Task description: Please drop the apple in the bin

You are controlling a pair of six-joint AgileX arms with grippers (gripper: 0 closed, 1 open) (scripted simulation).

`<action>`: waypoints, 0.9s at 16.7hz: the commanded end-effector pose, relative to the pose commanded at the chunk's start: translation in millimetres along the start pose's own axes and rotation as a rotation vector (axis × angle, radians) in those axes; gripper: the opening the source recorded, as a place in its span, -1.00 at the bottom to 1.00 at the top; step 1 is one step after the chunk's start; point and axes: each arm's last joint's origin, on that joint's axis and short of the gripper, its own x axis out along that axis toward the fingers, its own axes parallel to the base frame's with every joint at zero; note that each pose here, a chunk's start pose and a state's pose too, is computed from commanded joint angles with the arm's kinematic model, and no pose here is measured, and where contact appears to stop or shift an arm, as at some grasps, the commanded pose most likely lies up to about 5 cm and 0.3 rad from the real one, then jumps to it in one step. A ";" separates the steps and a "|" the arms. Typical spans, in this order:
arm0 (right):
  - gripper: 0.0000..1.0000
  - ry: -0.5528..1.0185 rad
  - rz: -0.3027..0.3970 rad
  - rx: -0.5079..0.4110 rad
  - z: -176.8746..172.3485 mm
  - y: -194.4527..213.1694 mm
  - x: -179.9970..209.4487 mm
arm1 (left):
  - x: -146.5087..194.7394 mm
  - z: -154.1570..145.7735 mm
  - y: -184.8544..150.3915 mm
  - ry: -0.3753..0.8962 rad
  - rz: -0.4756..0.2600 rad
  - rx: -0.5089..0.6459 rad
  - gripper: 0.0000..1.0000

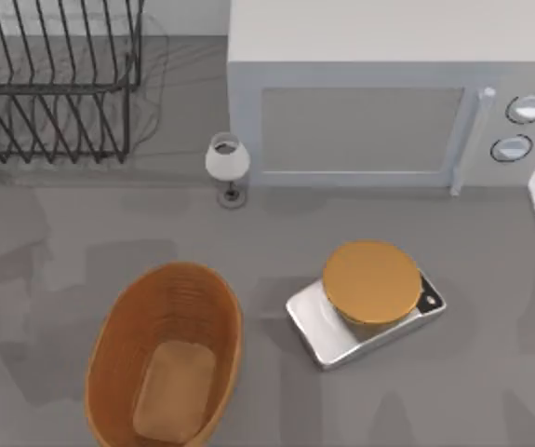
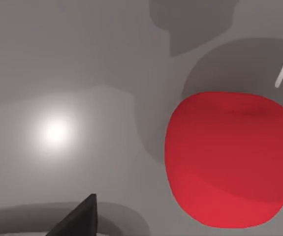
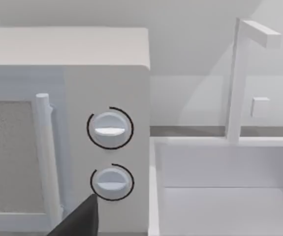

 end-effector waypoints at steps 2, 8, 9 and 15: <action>1.00 0.000 0.000 0.000 0.0 0.0 0.0 | 5.2 -4.9 1.3 0.011 -0.041 -0.007 1.00; 1.00 0.000 0.000 0.000 0.0 0.0 0.0 | 10.6 -4.0 0.6 0.012 -0.043 -0.006 1.00; 1.00 0.000 0.000 0.000 0.0 0.0 0.0 | 17.4 -4.2 0.8 0.012 -0.045 -0.007 1.00; 1.00 0.000 0.000 0.000 0.0 0.0 0.0 | 71.6 -5.4 -0.8 0.010 -0.038 -0.007 1.00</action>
